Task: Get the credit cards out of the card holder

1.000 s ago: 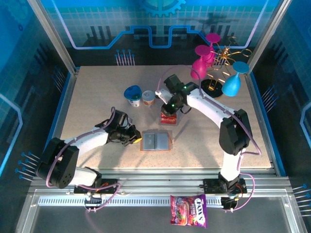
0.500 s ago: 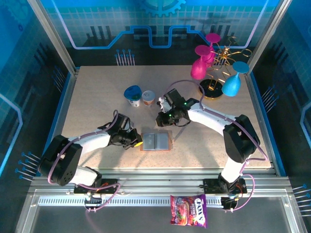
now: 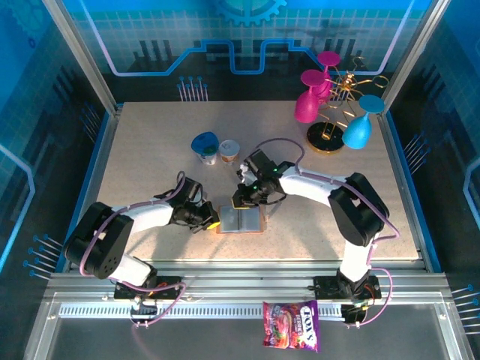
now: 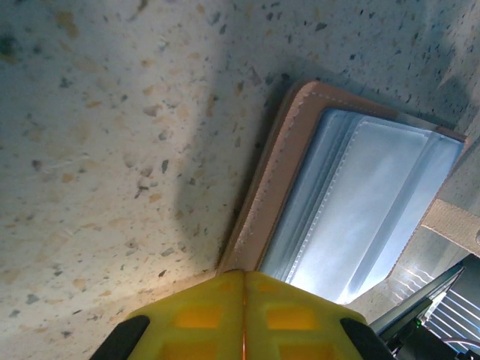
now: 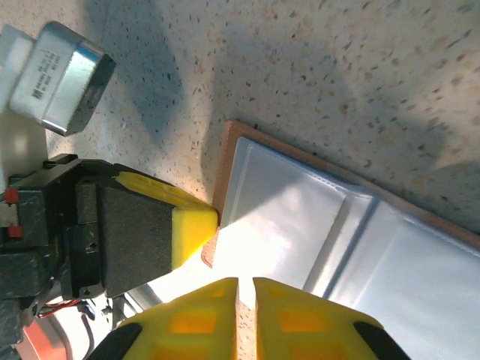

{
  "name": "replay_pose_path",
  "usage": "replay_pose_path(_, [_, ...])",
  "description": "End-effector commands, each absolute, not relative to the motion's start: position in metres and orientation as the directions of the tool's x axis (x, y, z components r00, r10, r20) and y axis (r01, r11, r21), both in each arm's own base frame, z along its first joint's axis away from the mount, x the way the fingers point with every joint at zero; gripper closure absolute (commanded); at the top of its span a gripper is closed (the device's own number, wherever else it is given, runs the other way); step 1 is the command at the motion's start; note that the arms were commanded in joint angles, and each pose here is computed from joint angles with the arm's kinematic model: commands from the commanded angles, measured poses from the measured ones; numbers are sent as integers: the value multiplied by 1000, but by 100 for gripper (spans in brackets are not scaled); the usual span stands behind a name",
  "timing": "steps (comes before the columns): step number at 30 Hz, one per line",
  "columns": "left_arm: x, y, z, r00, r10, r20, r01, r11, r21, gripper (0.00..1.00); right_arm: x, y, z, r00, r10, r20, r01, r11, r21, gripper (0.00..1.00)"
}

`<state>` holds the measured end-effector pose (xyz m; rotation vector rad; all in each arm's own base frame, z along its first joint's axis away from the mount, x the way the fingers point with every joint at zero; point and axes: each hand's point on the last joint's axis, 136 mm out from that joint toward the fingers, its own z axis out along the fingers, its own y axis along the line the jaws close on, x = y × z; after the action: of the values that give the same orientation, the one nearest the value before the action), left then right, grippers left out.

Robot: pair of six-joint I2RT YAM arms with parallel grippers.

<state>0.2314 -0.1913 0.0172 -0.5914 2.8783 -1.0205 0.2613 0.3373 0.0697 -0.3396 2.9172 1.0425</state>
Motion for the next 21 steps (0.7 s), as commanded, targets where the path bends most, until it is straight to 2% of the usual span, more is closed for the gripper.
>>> replay_pose_path(1, [226,-189,12,-936,-340,91,-326,739,-589,92,251,351,61,-979,-201,-42,-181,746,641,84])
replay_pose_path(8, [224,-187,10,-936,-341,93,-328,741,-585,92,245,353,50,-982,-188,-11,-156,780,606,74])
replay_pose_path(21, [223,-187,10,-936,-339,94,-328,743,-583,92,238,355,36,-980,-198,27,-143,789,598,69])
